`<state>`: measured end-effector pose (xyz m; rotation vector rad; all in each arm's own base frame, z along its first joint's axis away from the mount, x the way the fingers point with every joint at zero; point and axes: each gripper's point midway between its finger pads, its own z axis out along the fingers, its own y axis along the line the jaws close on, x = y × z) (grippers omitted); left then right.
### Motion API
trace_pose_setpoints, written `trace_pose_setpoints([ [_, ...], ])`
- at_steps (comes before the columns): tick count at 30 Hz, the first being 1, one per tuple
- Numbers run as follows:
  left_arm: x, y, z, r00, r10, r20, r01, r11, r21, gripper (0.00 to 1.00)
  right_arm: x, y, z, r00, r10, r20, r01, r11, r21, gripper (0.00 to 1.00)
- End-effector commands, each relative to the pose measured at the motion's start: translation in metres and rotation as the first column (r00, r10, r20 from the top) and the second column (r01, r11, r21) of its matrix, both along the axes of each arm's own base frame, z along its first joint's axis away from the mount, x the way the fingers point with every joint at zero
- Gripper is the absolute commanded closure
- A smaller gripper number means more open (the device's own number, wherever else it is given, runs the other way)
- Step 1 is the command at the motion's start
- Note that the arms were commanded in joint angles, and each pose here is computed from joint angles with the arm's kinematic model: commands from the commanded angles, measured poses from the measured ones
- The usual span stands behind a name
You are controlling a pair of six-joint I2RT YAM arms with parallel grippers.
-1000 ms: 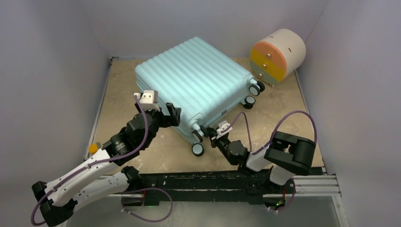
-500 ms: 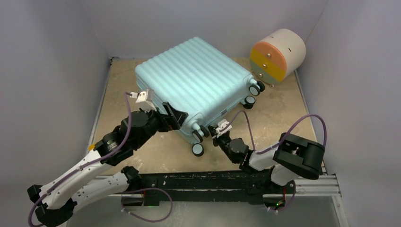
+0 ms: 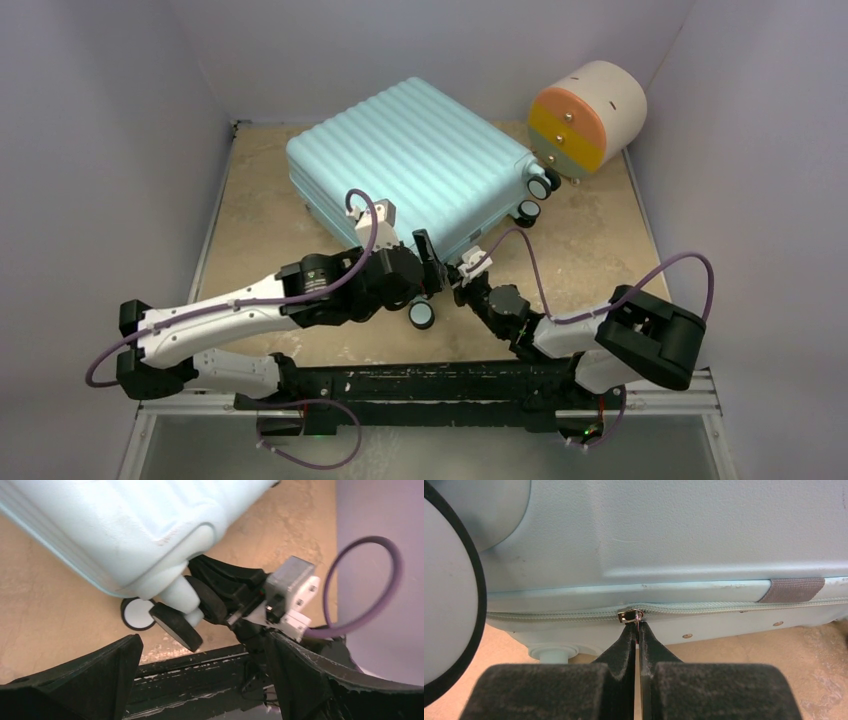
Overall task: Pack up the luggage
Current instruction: Zip the luggage at the center of the board.
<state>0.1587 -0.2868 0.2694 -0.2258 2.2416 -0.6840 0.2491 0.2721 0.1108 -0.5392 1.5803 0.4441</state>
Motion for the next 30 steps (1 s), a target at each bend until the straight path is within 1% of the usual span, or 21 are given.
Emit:
trace_pose_setpoints([
  [1,0.009,0.021,-0.008,0.983,0.181,-0.033,-0.18,0.983,0.043,0.0,0.026,-0.008,0.085,0.981,-0.132,0.14,0.095,0.965,0.243,1.0],
  [4,0.012,0.013,-0.009,0.982,0.186,-0.038,-0.183,0.981,0.065,0.0,0.025,-0.006,0.083,0.984,-0.119,0.134,0.086,0.97,0.229,1.0],
  [6,0.012,0.013,-0.016,0.976,0.21,-0.054,-0.203,0.972,0.123,0.0,0.025,-0.006,0.084,0.984,-0.117,0.134,0.084,0.969,0.231,1.0],
  [9,0.015,0.018,-0.031,0.955,0.285,-0.082,-0.263,0.942,0.209,0.0,0.024,-0.007,0.085,0.984,-0.119,0.135,0.085,0.969,0.232,1.0],
  [11,0.022,0.014,-0.034,0.948,0.304,-0.093,-0.28,0.937,0.208,0.0,0.023,-0.008,0.086,0.985,-0.124,0.122,0.089,0.961,0.261,1.0],
  [15,0.04,0.008,-0.042,0.943,0.312,-0.116,-0.284,0.936,0.206,0.01,0.022,-0.01,0.09,0.984,-0.127,0.125,0.088,0.956,0.28,1.0],
  [17,0.046,0.01,-0.046,0.936,0.328,-0.129,-0.296,0.93,0.216,0.02,0.022,-0.01,0.092,0.984,-0.123,0.129,0.083,0.957,0.279,1.0],
  [19,0.048,0.011,-0.048,0.933,0.335,-0.129,-0.302,0.927,0.222,0.06,0.021,-0.01,0.094,0.984,-0.119,0.131,0.078,0.956,0.282,1.0],
  [22,0.049,0.014,-0.052,0.933,0.337,-0.124,-0.303,0.924,0.232,0.19,0.021,-0.013,0.095,0.983,-0.127,0.134,0.084,0.955,0.285,1.0],
  [26,0.046,0.019,-0.062,0.938,0.325,-0.122,-0.292,0.929,0.229,0.44,0.019,-0.013,0.088,0.985,-0.115,0.128,0.078,0.962,0.263,1.0],
  [30,0.042,0.026,-0.065,0.943,0.311,-0.116,-0.285,0.938,0.196,0.69,0.02,-0.013,0.092,0.983,-0.124,0.137,0.085,0.962,0.261,1.0],
])
